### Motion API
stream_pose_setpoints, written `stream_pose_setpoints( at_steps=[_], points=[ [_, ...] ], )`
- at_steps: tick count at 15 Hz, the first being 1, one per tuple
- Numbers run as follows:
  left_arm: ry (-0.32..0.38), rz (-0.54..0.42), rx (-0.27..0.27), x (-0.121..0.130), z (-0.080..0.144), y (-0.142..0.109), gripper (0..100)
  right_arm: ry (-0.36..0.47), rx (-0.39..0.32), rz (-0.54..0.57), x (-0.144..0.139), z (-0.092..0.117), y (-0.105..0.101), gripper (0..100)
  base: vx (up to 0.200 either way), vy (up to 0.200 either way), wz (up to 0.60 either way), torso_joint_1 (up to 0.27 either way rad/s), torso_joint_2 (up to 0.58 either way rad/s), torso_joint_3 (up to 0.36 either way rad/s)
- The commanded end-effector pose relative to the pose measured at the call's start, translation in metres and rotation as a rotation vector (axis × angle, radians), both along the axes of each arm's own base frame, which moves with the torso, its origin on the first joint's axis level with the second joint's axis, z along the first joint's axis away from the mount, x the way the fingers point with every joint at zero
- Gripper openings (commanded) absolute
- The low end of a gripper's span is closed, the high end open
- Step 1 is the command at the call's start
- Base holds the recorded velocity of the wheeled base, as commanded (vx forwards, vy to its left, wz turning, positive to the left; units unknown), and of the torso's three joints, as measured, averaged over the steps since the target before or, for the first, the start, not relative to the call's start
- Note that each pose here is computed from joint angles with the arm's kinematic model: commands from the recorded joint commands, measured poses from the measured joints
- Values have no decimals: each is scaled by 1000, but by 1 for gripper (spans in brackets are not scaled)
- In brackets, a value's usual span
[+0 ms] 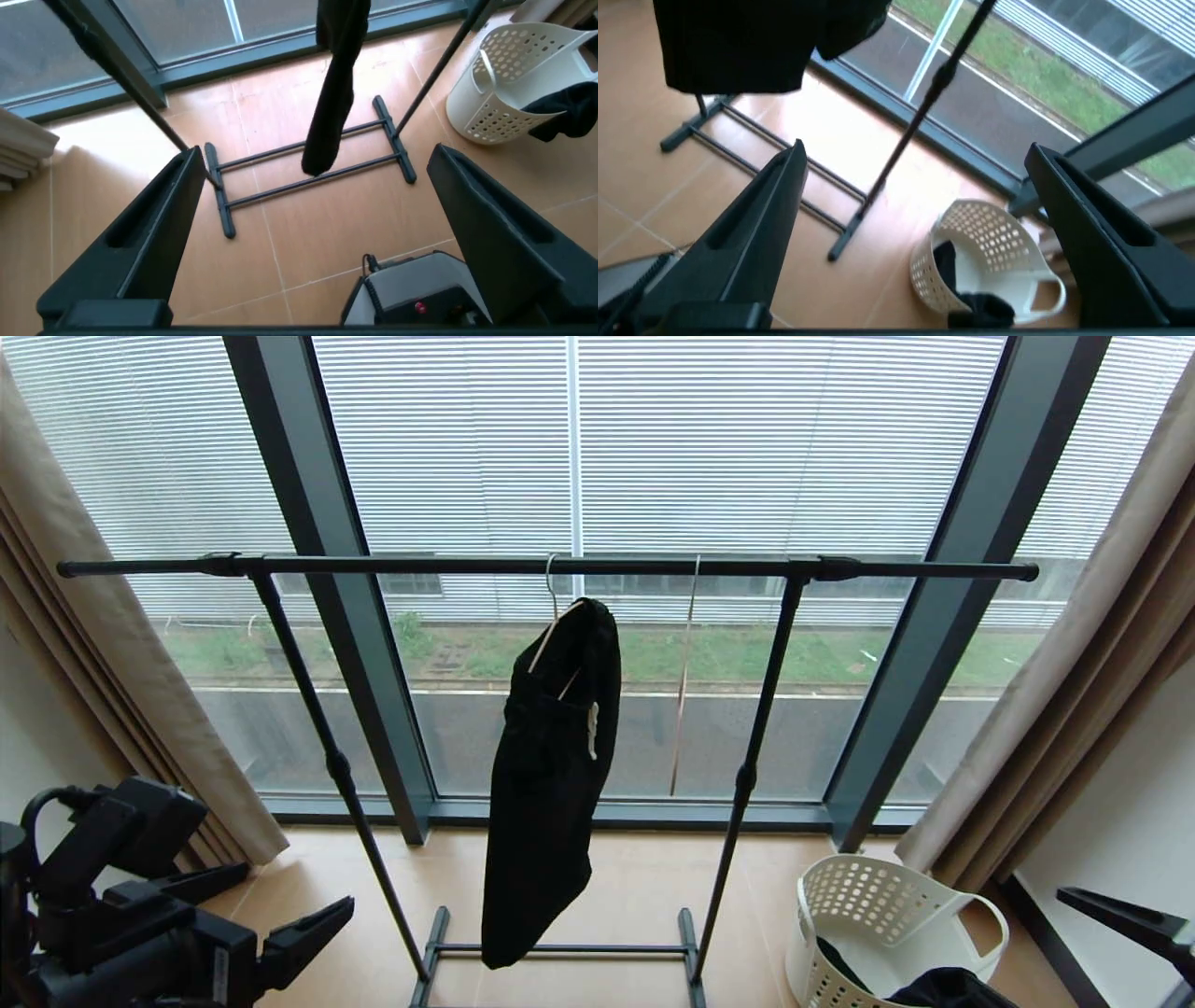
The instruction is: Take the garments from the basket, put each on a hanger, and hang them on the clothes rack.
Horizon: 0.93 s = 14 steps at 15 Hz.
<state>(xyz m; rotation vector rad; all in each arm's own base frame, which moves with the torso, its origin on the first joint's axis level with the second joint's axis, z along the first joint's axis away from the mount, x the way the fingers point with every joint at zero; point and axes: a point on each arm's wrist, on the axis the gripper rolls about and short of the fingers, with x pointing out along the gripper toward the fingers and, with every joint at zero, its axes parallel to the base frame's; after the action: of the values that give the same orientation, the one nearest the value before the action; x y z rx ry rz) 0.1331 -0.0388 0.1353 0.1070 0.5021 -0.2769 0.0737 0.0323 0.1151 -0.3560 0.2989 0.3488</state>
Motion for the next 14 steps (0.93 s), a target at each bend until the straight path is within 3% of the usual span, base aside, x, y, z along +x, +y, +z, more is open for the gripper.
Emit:
stream_pose_setpoints(
  at_steps=[1,3,6,8,10,11,14],
  points=[
    [-5,14,-25,-17,-6,5,100,-122,12,-144,-53,-13,-30,100,0,0,0,0,0,0],
    [7,25,-34,-21,-10,6,100,-144,10,-244,-71,-29,-39,100,0,0,0,0,0,0],
    [-6,75,-12,-30,-15,10,100,-220,33,-473,-80,-30,-40,100,0,0,0,0,0,0],
    [-16,154,23,-42,-23,16,100,-345,62,-573,-92,-32,-40,100,0,0,0,0,0,0],
    [-10,156,27,-49,-29,18,100,-393,79,-570,-96,-33,-39,100,0,0,0,0,0,0],
    [-1,161,17,-62,-40,22,100,-407,102,-447,-97,-33,-36,100,0,0,0,0,0,0],
    [-10,173,-41,-75,-41,25,100,-373,98,-434,-94,-32,-36,100,0,0,0,0,0,0]
  ],
)
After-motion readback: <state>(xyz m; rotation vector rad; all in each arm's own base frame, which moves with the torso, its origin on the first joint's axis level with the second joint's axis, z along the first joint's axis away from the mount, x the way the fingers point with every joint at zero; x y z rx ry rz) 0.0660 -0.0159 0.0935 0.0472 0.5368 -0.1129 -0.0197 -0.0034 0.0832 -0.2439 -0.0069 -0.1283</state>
